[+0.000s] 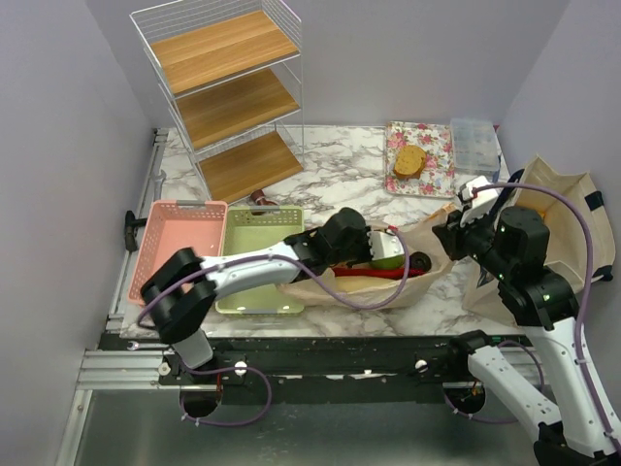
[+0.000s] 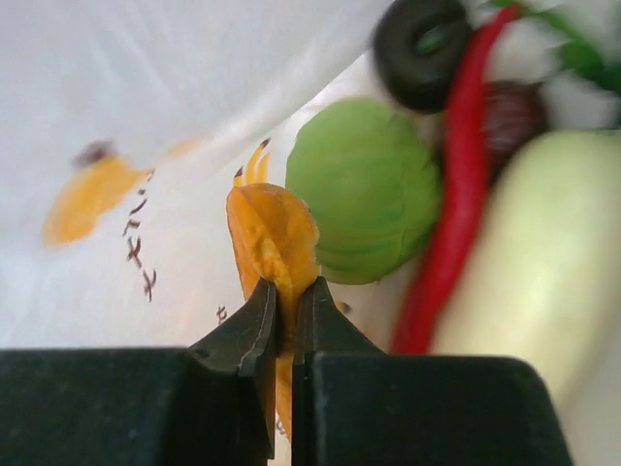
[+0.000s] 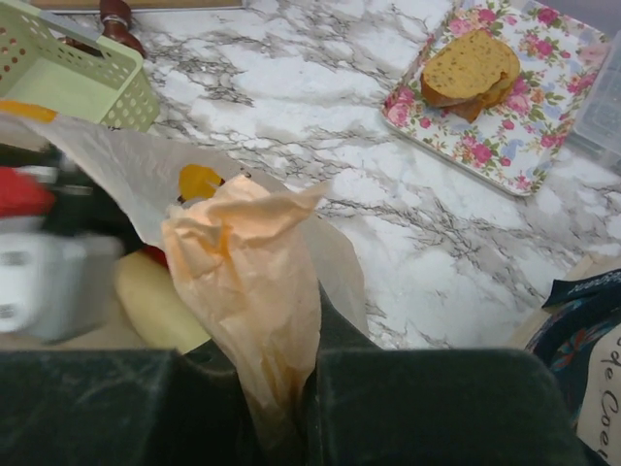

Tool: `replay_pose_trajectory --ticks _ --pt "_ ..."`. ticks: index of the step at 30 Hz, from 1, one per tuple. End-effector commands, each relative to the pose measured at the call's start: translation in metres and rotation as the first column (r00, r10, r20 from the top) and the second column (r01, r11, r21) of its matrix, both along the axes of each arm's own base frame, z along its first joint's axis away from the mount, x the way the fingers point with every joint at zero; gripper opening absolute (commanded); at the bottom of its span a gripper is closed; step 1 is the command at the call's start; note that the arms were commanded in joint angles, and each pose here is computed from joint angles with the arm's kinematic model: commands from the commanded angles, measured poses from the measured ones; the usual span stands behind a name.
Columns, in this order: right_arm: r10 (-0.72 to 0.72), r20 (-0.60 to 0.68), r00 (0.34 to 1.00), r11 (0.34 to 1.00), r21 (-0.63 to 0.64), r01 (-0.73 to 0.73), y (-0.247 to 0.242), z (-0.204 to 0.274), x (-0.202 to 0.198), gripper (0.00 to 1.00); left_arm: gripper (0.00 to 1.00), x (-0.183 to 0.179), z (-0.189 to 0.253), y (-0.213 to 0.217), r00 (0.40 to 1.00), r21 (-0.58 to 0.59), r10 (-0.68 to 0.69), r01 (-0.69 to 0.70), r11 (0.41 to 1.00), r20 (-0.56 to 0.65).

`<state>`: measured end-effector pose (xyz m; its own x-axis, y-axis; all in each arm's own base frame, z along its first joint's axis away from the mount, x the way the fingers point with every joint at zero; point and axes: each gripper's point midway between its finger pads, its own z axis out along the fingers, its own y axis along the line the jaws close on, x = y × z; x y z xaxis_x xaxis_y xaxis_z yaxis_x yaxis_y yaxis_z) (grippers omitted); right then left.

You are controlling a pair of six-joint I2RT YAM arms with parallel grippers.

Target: Untie the knot of the grocery bags and take out the mixed food

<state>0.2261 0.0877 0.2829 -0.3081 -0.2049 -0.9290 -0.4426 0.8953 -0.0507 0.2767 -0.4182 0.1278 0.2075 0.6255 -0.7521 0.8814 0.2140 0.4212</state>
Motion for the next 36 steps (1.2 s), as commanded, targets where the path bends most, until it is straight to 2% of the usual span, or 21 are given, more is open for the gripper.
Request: replay_pose_trajectory --ticks 1,5,11,13,15,17,20,23,28,32,36 --pt "0.042 0.011 0.999 0.998 0.045 -0.042 0.013 0.001 0.012 0.12 0.0 -0.086 0.096 0.009 0.949 -0.273 -0.304 0.271 0.923 -0.085" --pt "0.061 0.016 0.998 0.995 0.074 -0.062 0.021 0.008 0.017 0.13 0.0 -0.118 0.137 0.021 0.915 -0.394 -0.398 0.345 0.852 -0.06" --pt "0.104 0.024 0.994 0.99 0.092 -0.106 0.026 0.019 0.007 0.23 0.0 -0.137 0.181 0.029 0.888 -0.47 -0.46 0.401 0.786 -0.011" --pt "0.119 0.029 0.992 0.988 0.092 -0.121 0.027 0.023 0.002 0.35 0.0 -0.141 0.197 0.032 0.886 -0.496 -0.464 0.405 0.768 0.005" --pt "0.121 0.038 0.992 0.988 0.094 -0.124 0.027 0.028 0.0 0.61 0.0 -0.143 0.218 0.036 0.89 -0.533 -0.455 0.397 0.747 0.023" --pt "0.114 0.064 0.991 0.988 0.094 -0.12 0.025 0.041 0.0 0.8 0.0 -0.142 0.245 0.039 0.9 -0.577 -0.433 0.375 0.725 0.04" --pt "0.098 0.114 0.989 0.989 0.104 -0.11 0.024 0.069 0.003 0.91 0.0 -0.134 0.282 0.045 0.931 -0.647 -0.363 0.296 0.703 0.032" --pt "0.106 0.177 0.978 0.985 0.117 -0.128 0.026 0.104 0.005 0.94 0.0 -0.123 0.318 0.051 0.96 -0.71 -0.281 0.212 0.671 0.022" --pt "0.139 0.259 0.956 0.974 0.138 -0.179 0.034 0.15 0.005 0.96 0.0 -0.117 0.364 0.058 0.971 -0.804 -0.237 0.115 0.584 -0.033" --pt "0.185 0.29 0.939 0.96 0.151 -0.236 0.044 0.169 0.003 0.97 0.0 -0.109 0.38 0.059 0.972 -0.843 -0.219 0.044 0.536 -0.089" --pt "0.237 0.284 0.929 0.941 0.172 -0.292 0.054 0.176 0.0 0.97 0.0 -0.092 0.382 0.061 0.952 -0.883 -0.223 -0.084 0.461 -0.208"
